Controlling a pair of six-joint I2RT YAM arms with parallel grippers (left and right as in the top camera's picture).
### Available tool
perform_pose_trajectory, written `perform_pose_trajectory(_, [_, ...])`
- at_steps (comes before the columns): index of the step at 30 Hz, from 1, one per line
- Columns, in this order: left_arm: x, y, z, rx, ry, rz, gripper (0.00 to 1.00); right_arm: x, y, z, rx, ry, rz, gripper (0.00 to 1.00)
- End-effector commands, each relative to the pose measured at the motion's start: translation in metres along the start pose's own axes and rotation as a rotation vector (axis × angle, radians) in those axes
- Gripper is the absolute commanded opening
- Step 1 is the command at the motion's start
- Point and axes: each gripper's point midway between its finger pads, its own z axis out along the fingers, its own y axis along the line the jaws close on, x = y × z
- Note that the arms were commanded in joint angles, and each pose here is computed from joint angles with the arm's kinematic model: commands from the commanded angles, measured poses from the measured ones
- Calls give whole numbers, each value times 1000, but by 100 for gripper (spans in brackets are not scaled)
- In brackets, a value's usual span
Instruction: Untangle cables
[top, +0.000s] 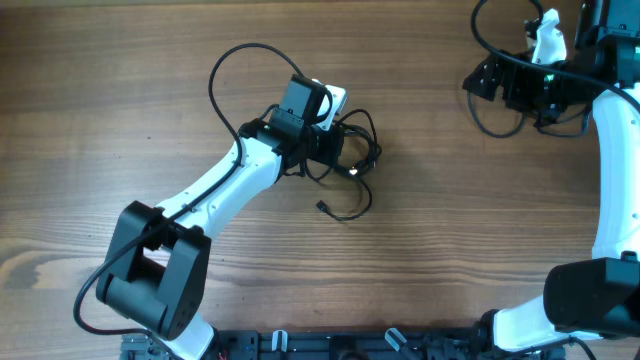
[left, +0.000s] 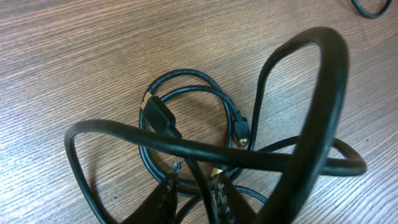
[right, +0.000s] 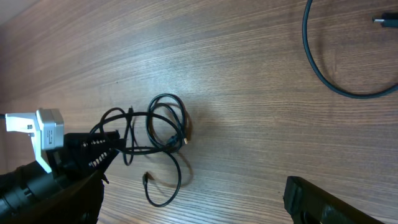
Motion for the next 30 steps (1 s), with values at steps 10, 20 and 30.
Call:
perform_pose_trajectory(10, [-30, -32, -118, 36, -192, -73, 4, 4, -2, 7, 5, 27, -30, 95])
perform_pose_trajectory(20, [-35, -34, -258, 55, -486, -290, 4, 30, 85, 27, -206, 108, -210, 95])
perform_pose_trajectory(30, [-60, 57, -296, 18, -719, -894, 4, 58, 139, 42, -268, 171, -292, 95])
